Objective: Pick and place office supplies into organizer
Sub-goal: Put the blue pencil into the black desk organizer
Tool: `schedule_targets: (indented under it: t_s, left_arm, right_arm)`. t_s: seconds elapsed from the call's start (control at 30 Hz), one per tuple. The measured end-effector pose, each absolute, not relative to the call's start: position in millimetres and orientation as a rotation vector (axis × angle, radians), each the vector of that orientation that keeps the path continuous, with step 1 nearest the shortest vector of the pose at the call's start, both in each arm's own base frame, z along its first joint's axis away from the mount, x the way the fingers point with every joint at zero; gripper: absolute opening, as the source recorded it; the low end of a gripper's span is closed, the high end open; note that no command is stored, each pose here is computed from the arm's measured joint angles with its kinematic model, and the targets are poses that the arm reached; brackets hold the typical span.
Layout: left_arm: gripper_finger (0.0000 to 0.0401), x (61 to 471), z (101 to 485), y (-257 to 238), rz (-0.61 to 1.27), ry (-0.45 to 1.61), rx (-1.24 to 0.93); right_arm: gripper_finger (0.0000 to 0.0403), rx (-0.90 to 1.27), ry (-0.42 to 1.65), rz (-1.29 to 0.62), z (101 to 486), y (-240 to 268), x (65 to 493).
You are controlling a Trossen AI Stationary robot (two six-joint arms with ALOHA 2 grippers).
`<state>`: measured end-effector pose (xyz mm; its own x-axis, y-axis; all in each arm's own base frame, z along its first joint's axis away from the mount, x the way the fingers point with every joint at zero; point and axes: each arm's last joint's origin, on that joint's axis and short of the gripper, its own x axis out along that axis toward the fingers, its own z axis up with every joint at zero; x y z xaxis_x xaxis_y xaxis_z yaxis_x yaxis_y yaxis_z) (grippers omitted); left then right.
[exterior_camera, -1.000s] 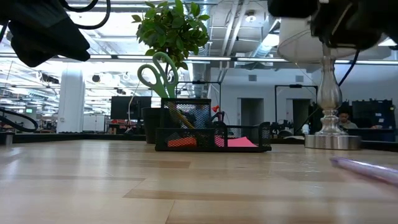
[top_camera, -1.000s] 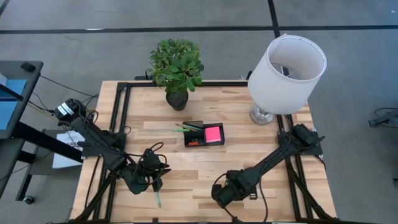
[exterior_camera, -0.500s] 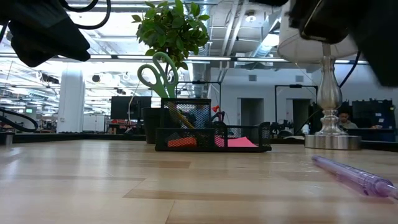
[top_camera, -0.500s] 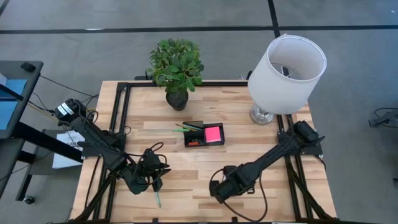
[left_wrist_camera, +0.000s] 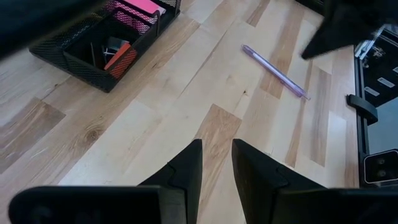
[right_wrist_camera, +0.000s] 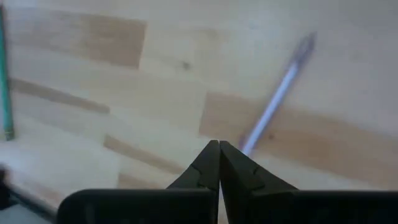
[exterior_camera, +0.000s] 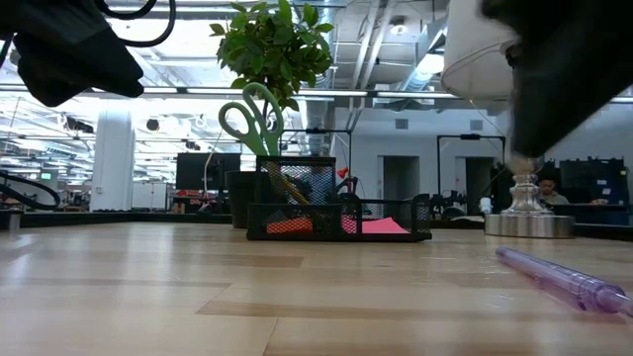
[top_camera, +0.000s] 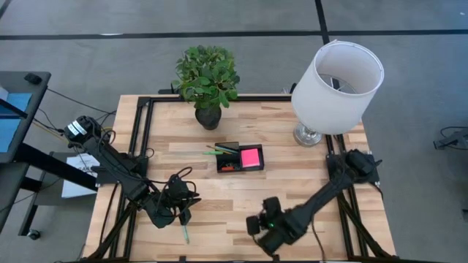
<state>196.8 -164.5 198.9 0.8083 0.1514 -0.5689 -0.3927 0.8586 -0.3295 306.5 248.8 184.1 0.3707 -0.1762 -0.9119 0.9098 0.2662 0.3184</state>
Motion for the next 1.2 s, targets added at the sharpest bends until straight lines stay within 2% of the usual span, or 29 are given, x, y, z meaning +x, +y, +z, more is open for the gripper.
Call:
schedule_targets:
  t_s: [0.23, 0.37, 0.5, 0.7, 1.03, 1.2]
  left_arm:
    - [0.0080, 197, 199, -165, 0.301, 0.559, -0.454]
    - [0.0080, 197, 199, -165, 0.301, 0.558, -0.456]
    - [0.0080, 197, 199, -165, 0.301, 0.559, -0.455]
    - [0.0080, 197, 199, -165, 0.301, 0.559, -0.454]
    - [0.0080, 197, 199, -164, 0.302, 0.560, -0.453]
    - [0.0080, 197, 199, -164, 0.302, 0.560, -0.453]
  right_arm:
    - [0.0000, 0.948, 0.735, -0.941, 157, 278, 279]
    - [0.0000, 0.871, 0.670, -0.919, 153, 289, 262]
    - [0.0000, 0.887, 0.661, -0.877, 161, 294, 261]
    - [0.0000, 0.718, 0.758, -0.727, 162, 298, 267]
    - [0.0000, 0.582, 0.950, -0.598, 161, 289, 285]
    - [0.0000, 0.487, 0.977, -0.546, 161, 286, 289]
